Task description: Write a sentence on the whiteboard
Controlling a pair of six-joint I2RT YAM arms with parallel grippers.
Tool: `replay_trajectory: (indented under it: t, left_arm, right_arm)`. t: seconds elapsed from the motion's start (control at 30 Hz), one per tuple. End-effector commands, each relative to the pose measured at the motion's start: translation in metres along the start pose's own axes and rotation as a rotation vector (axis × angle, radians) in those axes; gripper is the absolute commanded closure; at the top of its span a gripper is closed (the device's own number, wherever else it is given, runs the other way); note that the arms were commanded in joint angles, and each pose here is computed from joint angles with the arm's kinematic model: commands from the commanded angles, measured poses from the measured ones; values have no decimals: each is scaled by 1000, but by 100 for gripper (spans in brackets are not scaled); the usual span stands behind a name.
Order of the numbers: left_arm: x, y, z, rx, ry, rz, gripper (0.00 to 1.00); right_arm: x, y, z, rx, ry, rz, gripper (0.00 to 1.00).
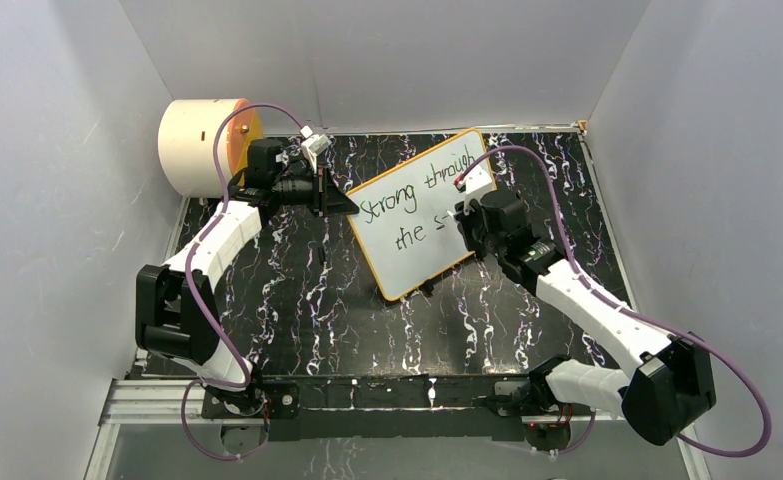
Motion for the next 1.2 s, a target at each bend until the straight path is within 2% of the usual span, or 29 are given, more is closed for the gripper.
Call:
replay_trajectory:
  t: [0.0, 1.17]
  left_arm:
    - [1, 6, -12, 17, -22, -1, 100]
    - [1, 7, -12, 17, -23, 0, 100]
  right_arm:
    - [-34, 3, -9, 14, 0, -107, 100]
    - [9, -4, 6, -48, 3, 81, 100]
Point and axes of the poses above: each gripper's point midway between its finger pads, its own y axis back along the fingers, its own z axis along the line the jaws close on, x = y × z, the point moved 4 cm from there along y, back along the fingers, and after that the axes turned 12 degrees about y, right-handed, at the moved point
